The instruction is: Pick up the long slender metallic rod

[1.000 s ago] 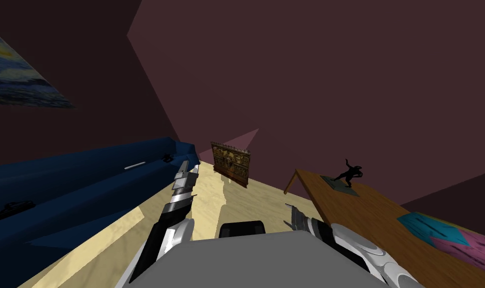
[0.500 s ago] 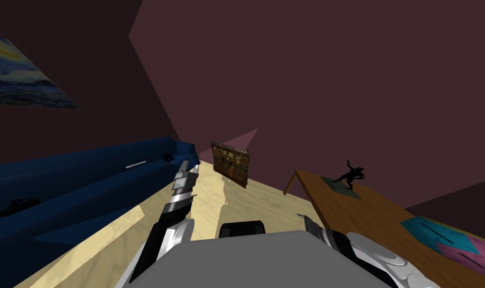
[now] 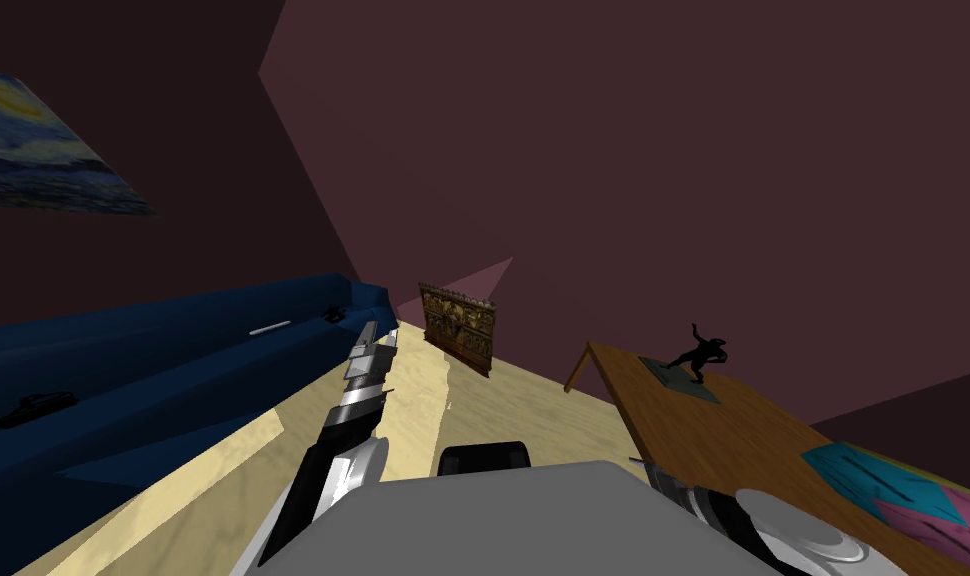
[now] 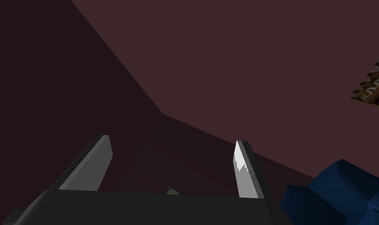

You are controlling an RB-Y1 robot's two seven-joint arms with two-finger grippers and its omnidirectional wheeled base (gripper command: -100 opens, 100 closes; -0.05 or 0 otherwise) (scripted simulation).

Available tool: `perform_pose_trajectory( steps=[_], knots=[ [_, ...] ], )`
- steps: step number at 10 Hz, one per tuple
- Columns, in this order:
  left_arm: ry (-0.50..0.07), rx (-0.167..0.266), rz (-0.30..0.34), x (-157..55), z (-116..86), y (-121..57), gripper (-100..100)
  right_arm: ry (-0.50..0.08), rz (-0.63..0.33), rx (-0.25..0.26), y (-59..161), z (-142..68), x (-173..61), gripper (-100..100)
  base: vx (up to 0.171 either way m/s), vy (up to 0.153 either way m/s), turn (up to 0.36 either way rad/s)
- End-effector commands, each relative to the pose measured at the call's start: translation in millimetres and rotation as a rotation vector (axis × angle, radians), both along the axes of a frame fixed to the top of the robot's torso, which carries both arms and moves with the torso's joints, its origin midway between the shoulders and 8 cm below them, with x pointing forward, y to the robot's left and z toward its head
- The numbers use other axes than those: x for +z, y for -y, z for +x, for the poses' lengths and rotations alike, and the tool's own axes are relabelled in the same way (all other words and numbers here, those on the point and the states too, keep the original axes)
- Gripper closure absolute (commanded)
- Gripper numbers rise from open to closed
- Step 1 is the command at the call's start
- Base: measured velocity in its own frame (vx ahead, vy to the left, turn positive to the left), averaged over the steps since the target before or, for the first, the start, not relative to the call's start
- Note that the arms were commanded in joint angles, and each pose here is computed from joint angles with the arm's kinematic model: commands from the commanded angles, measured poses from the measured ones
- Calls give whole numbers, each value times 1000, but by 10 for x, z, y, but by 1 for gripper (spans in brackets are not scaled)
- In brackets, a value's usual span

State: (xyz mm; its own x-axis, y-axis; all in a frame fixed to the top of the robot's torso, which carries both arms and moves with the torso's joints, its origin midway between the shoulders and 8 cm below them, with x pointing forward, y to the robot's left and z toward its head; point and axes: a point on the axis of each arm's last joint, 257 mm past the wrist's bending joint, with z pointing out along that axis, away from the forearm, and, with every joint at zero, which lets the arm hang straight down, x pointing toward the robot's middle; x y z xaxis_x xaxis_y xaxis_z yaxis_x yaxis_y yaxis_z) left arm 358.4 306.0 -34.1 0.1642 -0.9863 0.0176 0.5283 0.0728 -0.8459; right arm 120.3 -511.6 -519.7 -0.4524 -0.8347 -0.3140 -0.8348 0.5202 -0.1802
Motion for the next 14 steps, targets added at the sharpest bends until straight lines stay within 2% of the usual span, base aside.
perform_pose_trajectory(
  steps=[1,2,3,4,7,9,12,13,14],
  knots=[
    [0,0,0,0,0,0,0,-24,-27,10,95,-148,-71,-100,-10,-113,4],
    [0,0,0,0,0,0,0,-30,-35,4,143,-180,-74,-100,-15,-42,0],
    [0,0,0,0,0,0,0,-65,-72,21,285,-350,-88,-100,-3,-50,0],
    [0,0,0,0,0,0,0,-71,-79,15,331,-380,-88,-100,2,-50,2],
    [0,0,0,0,0,0,0,-182,-185,46,760,-929,-96,-100,-10,-128,1],
    [0,0,0,0,0,0,0,-182,-185,46,760,-929,-96,-100,3,-85,1],
    [0,0,0,0,0,0,0,-259,-247,72,987,-1318,-90,-100,-1,-96,-6],
    [0,0,0,0,0,0,0,-273,-257,78,1021,-1390,-90,-100,-13,-126,3],
    [0,0,0,0,0,0,0,-263,-249,72,1001,-1341,-90,-100,-7,-52,6]
  ],
)
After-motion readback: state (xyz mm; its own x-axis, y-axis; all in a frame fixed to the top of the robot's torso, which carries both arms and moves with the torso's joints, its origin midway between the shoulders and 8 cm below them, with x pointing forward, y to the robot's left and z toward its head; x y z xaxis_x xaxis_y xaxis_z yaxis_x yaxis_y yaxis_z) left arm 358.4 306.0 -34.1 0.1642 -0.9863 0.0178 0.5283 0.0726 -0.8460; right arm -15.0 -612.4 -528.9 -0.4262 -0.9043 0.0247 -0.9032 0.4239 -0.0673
